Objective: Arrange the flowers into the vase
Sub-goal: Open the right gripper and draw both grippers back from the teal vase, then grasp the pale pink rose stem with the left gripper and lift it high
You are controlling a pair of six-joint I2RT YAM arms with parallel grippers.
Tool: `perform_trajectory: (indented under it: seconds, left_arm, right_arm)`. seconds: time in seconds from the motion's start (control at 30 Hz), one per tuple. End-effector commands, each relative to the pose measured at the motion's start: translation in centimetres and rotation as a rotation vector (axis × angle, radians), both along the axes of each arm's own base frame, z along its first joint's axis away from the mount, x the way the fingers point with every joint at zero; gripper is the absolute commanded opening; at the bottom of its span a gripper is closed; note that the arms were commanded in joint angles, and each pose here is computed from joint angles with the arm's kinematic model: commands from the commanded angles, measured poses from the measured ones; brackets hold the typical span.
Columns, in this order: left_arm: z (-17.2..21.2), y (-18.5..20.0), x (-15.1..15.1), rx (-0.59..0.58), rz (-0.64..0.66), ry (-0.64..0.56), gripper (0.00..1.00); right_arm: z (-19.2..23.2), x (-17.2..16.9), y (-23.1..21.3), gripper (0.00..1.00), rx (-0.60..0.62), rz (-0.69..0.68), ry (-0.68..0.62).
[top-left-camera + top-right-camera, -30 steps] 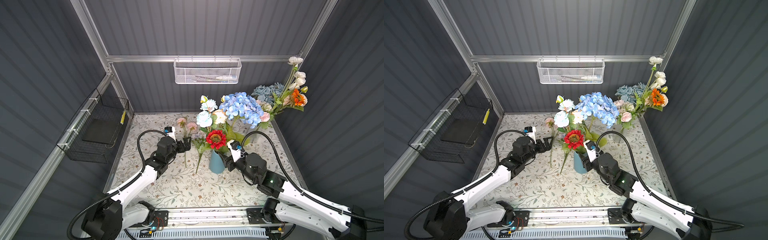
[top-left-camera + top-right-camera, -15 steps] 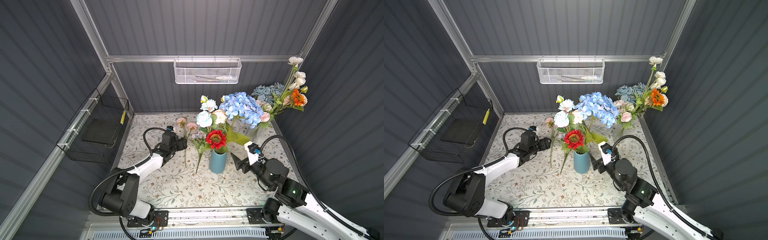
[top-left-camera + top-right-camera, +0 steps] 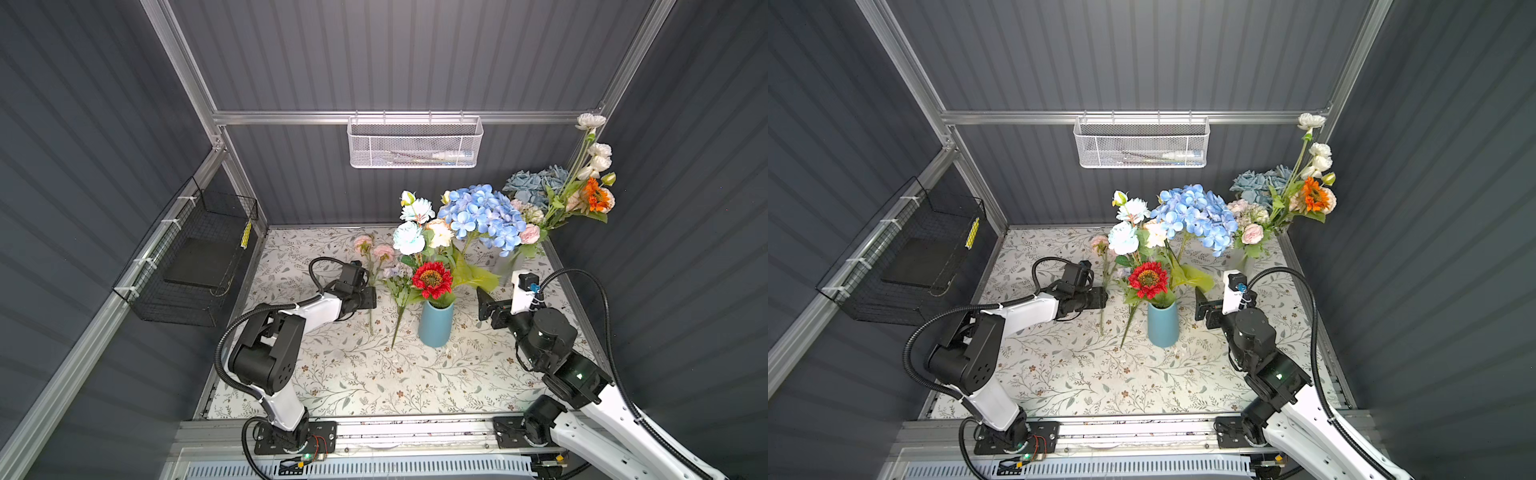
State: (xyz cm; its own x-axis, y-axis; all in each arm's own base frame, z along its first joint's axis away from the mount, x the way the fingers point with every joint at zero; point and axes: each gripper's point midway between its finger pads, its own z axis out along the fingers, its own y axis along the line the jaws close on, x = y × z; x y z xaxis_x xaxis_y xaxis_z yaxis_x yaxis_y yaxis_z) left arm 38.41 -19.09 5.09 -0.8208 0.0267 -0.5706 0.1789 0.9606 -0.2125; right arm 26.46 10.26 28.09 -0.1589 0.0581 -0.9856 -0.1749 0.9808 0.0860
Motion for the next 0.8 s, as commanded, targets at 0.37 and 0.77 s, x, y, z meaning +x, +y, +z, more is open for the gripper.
perform_trajectory:
  seconds: [0.37,0.77]
  left_arm:
    - [-3.1,-1.0,0.1,0.185,-0.063,0.05,0.27]
    - [-2.2,-0.8,0.3,0.172,-0.036,0.029,0.0]
  right_arm:
    - [1.3,-0.4,-1.7,0.99,0.083,-0.072,-0.046]
    - [1.6,-0.4,-1.6,0.99,0.089,-0.067,-0.056]
